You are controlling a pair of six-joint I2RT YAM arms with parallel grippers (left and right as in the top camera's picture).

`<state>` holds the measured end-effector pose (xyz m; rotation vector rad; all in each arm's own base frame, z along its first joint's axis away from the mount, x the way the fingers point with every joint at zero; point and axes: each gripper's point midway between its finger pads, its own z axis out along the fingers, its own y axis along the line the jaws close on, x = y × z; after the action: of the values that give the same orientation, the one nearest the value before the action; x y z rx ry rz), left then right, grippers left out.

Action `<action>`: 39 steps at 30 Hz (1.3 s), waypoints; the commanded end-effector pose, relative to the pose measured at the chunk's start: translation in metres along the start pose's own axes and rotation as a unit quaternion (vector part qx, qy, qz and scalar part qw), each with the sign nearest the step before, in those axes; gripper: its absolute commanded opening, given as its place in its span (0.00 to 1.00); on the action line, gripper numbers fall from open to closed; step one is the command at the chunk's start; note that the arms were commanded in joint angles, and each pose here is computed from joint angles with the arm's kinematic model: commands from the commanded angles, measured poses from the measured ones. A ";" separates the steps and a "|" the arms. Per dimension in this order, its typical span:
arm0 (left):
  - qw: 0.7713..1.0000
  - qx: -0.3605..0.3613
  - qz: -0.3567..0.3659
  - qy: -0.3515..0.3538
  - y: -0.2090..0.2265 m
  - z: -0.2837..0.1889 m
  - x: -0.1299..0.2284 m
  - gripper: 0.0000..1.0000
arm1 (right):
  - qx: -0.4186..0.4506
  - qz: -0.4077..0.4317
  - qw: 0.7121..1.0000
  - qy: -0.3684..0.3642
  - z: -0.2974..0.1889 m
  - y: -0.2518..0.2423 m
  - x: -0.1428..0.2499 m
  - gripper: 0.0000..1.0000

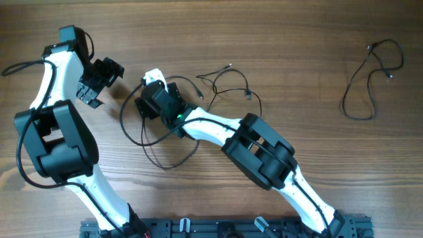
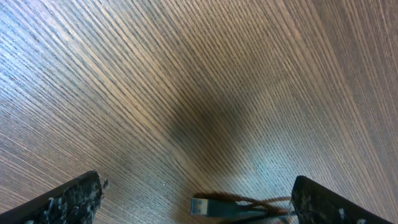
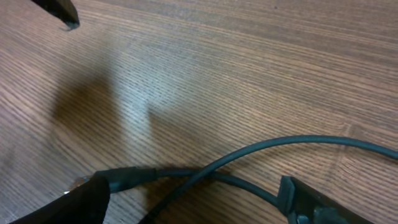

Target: Untangle cables

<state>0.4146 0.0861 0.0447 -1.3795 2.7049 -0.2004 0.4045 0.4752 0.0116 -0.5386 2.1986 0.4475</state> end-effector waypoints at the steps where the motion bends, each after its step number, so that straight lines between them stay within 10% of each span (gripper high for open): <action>1: 1.000 0.000 -0.006 0.007 0.000 0.004 0.004 1.00 | 0.023 -0.011 0.998 0.052 0.015 -0.014 0.042 0.84; 24: 1.000 0.001 -0.006 0.006 -0.001 0.004 0.004 1.00 | -0.007 -0.119 0.964 0.240 -0.027 -0.017 0.090 0.82; 39: 1.000 0.001 -0.005 0.006 -0.001 0.004 0.004 1.00 | -0.040 -0.123 0.979 0.155 -0.030 0.016 0.002 0.84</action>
<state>0.4156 0.0862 0.0448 -1.3778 2.7012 -0.2028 0.3662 0.4677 0.0349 -0.9426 2.4295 0.3741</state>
